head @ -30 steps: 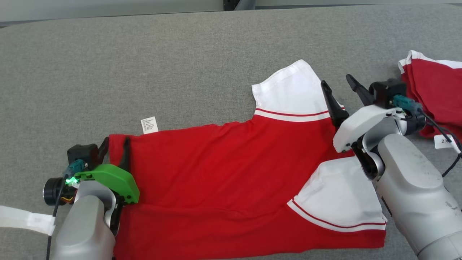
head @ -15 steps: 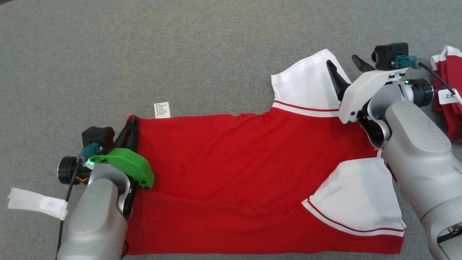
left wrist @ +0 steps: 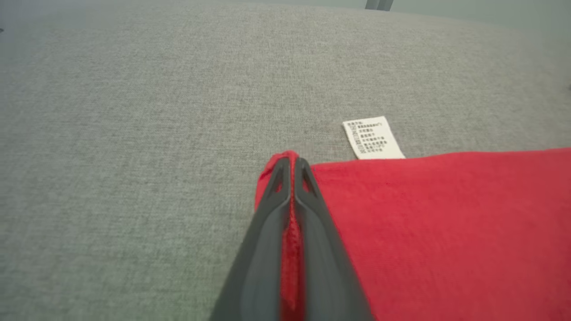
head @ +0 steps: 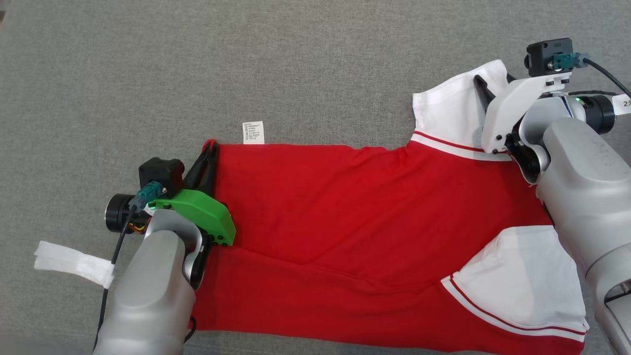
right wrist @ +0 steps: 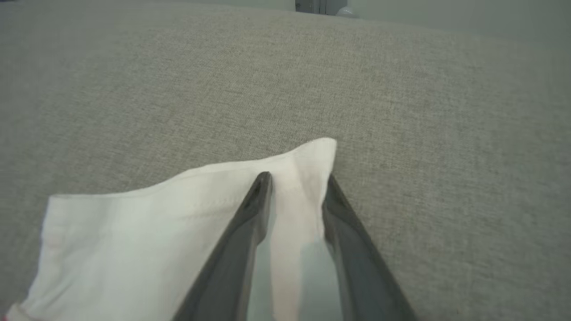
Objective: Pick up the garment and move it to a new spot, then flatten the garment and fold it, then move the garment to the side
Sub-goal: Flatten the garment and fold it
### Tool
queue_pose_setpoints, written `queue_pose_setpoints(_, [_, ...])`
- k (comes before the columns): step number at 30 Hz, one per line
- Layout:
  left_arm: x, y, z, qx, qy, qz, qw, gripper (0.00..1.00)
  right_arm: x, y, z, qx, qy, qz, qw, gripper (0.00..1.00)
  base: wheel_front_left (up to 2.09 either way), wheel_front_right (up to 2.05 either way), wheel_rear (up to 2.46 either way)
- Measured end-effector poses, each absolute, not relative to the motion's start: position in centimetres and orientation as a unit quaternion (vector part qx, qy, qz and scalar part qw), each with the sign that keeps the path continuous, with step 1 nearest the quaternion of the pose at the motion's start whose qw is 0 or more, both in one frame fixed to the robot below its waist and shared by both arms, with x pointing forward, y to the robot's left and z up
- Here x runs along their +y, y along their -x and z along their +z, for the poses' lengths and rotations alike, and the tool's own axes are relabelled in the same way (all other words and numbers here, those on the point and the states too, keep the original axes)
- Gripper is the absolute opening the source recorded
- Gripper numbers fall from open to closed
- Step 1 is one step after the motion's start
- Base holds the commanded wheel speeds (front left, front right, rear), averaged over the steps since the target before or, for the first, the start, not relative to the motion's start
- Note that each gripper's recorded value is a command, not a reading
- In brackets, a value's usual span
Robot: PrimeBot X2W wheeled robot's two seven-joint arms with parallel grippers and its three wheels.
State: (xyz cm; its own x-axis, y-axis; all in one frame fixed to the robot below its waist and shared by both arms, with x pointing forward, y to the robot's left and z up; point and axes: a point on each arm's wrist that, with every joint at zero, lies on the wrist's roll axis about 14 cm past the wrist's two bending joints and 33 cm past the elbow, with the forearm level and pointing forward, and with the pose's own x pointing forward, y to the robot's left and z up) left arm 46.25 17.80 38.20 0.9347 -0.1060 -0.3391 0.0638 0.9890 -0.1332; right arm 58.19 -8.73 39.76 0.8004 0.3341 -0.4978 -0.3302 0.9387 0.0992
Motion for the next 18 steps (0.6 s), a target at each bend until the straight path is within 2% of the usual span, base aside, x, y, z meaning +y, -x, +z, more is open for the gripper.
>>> queue_pose_setpoints(10, [18.4, -46.0, 39.8, 0.154, 0.059, -0.04, 0.985, 0.0, -9.5, -58.3, 43.9, 0.162, -0.018, 0.167, 0.972, 0.0, 0.0, 0.0, 0.0])
queue_pose_setpoints(18, [18.7, -43.9, 42.9, 0.107, 0.074, -0.034, 0.991, 0.0, -9.8, -54.6, 48.6, 0.083, -0.069, 0.162, 0.981, 0.0, 0.0, 0.0, 0.0])
